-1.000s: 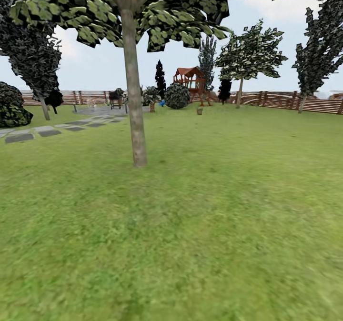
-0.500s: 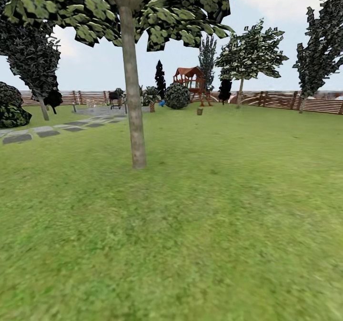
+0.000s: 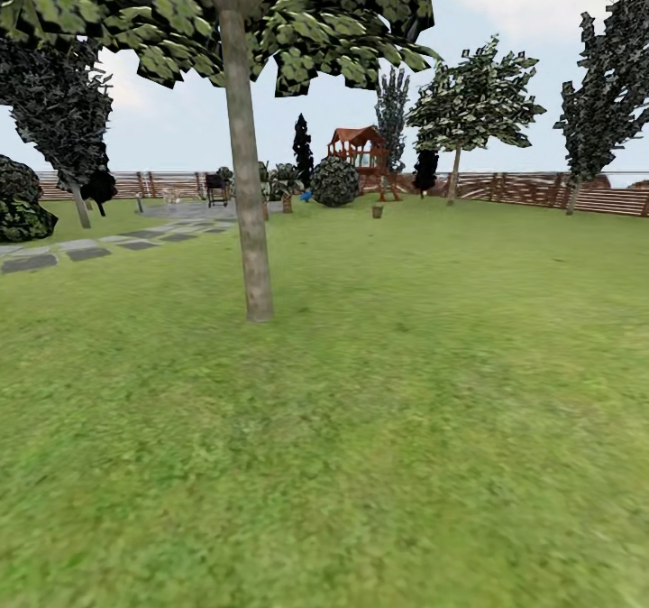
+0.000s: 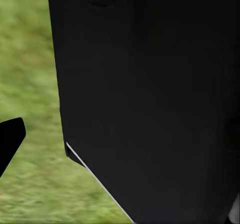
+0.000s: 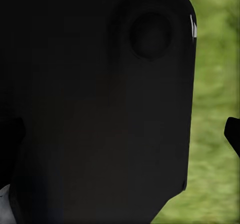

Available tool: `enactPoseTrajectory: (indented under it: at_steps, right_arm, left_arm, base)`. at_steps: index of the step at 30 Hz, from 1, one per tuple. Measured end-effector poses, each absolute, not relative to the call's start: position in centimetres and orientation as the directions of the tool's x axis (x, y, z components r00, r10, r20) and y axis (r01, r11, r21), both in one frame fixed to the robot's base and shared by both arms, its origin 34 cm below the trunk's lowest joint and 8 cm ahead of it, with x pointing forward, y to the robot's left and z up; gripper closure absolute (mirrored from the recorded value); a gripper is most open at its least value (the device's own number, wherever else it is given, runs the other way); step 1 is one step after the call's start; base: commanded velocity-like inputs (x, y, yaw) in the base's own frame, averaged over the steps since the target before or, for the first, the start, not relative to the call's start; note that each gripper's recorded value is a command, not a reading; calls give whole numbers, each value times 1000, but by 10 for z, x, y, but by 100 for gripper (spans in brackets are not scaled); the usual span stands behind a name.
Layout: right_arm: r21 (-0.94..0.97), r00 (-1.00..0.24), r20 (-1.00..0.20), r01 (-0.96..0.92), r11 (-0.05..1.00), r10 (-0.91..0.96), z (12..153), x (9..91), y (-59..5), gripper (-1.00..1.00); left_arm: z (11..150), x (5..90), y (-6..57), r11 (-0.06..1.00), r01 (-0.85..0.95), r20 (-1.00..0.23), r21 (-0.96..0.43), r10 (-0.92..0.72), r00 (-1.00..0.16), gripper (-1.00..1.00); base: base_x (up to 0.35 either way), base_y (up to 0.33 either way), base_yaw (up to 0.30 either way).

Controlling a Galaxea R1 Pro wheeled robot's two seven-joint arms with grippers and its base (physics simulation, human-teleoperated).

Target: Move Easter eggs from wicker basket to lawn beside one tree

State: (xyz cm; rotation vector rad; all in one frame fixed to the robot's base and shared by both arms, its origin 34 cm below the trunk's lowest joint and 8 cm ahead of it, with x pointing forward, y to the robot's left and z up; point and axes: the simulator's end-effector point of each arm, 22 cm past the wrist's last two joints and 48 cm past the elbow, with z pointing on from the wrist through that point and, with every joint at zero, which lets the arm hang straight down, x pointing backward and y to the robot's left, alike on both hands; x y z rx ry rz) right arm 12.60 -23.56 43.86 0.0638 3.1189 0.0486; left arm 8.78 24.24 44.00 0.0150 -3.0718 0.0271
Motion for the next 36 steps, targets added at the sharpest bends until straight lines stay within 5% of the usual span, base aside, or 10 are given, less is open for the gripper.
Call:
enactPoseTrajectory:
  at_steps: [23,36]
  right_arm:
    - [36,-999,-17,27,999,28,439,125,-234,-100]
    - [35,-999,-28,39,999,40,439,130,-235,-100]
  left_arm:
    - [440,146,266,995,101,-49,-19,100,-994,-100]
    - [440,147,262,993,117,-49,-32,116,-992,-100]
  base:
    - [0,0,0]
    - [300,-38,0]
